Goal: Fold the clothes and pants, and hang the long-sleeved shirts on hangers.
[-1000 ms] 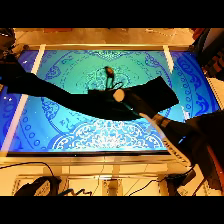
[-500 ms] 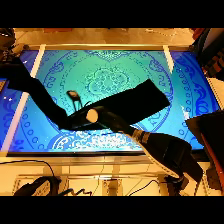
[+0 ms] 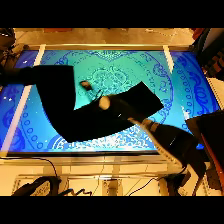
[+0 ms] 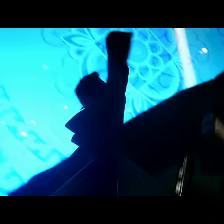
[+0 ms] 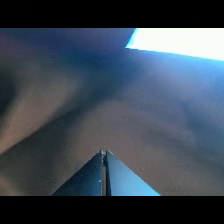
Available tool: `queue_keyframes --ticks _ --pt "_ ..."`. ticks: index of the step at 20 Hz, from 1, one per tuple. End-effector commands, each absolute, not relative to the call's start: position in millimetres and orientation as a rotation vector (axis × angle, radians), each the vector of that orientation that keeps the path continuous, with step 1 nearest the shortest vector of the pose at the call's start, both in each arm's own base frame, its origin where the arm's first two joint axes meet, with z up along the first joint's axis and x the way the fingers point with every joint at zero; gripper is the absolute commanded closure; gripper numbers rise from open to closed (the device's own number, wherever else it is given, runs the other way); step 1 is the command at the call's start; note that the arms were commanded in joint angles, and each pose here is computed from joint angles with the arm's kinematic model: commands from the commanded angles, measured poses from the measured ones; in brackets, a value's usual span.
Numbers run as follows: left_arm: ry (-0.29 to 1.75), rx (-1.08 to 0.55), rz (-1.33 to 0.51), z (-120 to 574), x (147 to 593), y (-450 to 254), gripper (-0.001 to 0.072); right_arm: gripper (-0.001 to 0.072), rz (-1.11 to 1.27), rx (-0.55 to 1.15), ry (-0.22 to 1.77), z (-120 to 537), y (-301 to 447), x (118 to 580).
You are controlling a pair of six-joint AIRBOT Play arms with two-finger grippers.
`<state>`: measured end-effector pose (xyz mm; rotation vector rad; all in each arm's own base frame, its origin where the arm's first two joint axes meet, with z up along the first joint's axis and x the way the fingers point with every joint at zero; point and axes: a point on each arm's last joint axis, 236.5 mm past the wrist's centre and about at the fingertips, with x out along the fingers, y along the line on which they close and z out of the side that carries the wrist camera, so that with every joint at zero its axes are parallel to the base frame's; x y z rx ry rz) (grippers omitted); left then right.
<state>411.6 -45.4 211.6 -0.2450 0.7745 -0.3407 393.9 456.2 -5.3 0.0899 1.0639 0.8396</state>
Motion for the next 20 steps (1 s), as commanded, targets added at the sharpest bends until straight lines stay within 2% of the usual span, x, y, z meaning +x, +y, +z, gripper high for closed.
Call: queue_keyframes --ticks 1,3,5,6,7,8,9,13,15,18,20 --pt "0.86 -0.352 -0.405 184.6 402.6 -79.3 0.07 0.0686 0.652 0.11 1.146 -12.2 344.2 457.6" --pt "0.869 -0.458 -0.448 173.8 404.1 -111.2 0.0699 0.0686 0.566 0.161 1.183 -7.8 286.3 478.8" --pt "0.902 -0.561 -0.573 169.2 390.7 -161.5 0.0699 0.0686 0.503 0.207 1.205 0.0 240.2 490.2" --pt "0.912 -0.589 -0.635 169.3 382.7 -186.5 0.065 0.0686 0.475 0.227 1.203 5.1 221.1 495.3" --pt "0.918 -0.585 -0.673 168.9 376.6 -204.9 0.0421 0.0686 0.454 0.241 1.199 9.2 206.5 499.1" --pt "0.924 -0.568 -0.706 169.2 370.1 -221.0 0.0041 0.0686 0.438 0.253 1.193 14.2 195.3 501.7" --pt "0.924 -0.552 -0.732 170.1 365.1 -231.3 0.0011 0.0686 0.427 0.262 1.186 19.4 186.5 503.3" --pt "0.872 -0.484 -0.728 174.4 370.1 -215.8 0.0018 0.0686 0.414 0.264 1.173 33.3 172.2 502.2" --pt "0.843 -0.374 -0.574 162.4 388.4 -159.1 0.0177 0.0685 0.422 0.256 1.182 34.6 172.9 498.3" --pt "0.884 -0.238 -0.281 132.7 393.9 -52.2 0.0181 0.0686 0.425 0.25 1.188 33.9 172.8 496.7" --pt "0.943 -0.278 -0.155 101.3 373.5 -4.7 0.0181 0.0686 0.422 0.251 1.179 34.6 172.6 498.9"
